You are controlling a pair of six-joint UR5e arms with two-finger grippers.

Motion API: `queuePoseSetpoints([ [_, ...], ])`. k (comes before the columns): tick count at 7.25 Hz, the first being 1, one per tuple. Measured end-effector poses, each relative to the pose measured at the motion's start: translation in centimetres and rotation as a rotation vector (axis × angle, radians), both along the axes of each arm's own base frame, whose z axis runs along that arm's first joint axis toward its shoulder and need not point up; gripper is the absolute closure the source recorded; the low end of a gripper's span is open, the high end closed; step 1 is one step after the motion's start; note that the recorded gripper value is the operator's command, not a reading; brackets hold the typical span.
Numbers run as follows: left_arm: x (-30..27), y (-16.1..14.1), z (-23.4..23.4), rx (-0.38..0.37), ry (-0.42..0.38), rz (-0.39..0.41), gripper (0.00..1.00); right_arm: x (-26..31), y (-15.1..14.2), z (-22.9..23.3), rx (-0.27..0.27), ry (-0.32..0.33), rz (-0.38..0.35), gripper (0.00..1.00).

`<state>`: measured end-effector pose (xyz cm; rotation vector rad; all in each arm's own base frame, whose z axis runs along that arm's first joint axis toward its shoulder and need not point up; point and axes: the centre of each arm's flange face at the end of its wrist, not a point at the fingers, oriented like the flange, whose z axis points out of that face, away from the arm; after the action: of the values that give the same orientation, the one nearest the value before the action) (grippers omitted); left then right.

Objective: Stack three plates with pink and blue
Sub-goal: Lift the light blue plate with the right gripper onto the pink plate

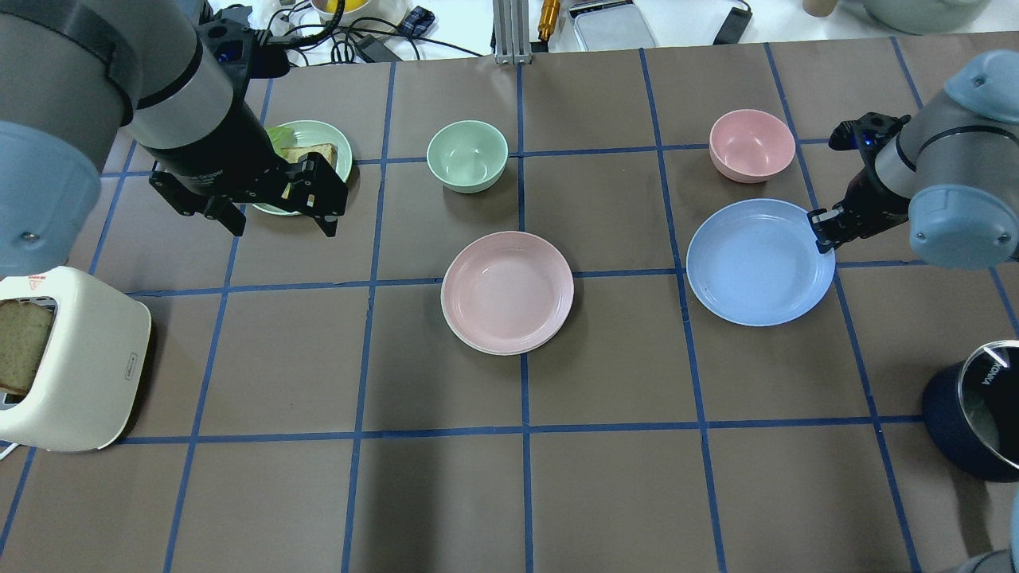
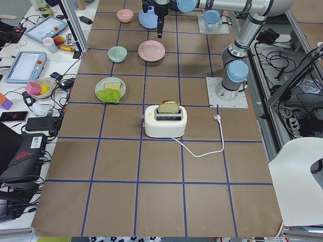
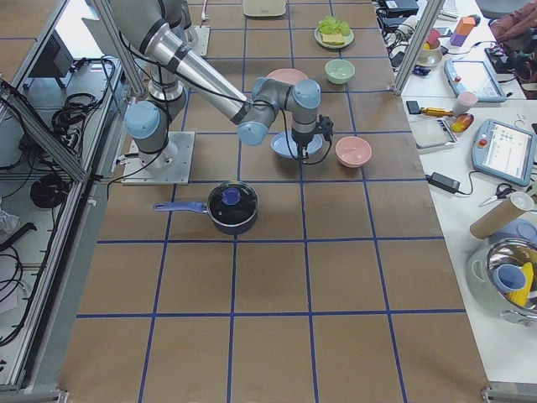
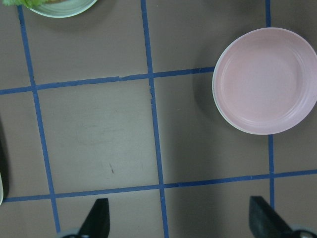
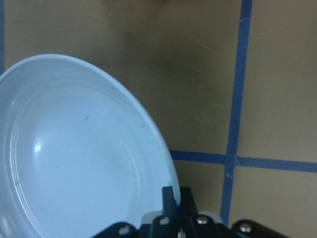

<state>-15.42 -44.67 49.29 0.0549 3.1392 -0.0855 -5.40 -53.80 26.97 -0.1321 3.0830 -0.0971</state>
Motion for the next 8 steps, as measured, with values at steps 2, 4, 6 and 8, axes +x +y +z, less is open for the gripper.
queuePoseSetpoints([
  [2, 0.4, 0.3, 0.2, -0.017, -0.001, 0.034, 0.00, 6.0, -0.3, 4.3, -0.011, -0.047, -0.035, 1.00],
  [4, 0.6, 0.6, 0.5, -0.002, -0.002, 0.045, 0.00, 14.6, -0.3, 5.7, 0.010, -0.097, -0.120, 1.00],
  [6, 0.7, 0.7, 0.6, 0.010, -0.003, 0.047, 0.00, 22.6, 0.3, 4.0, 0.026, -0.115, -0.207, 1.00],
  [8, 0.7, 0.7, 0.6, 0.012, -0.003, 0.047, 0.00, 28.5, 1.0, 1.3, 0.029, -0.115, -0.245, 1.00],
])
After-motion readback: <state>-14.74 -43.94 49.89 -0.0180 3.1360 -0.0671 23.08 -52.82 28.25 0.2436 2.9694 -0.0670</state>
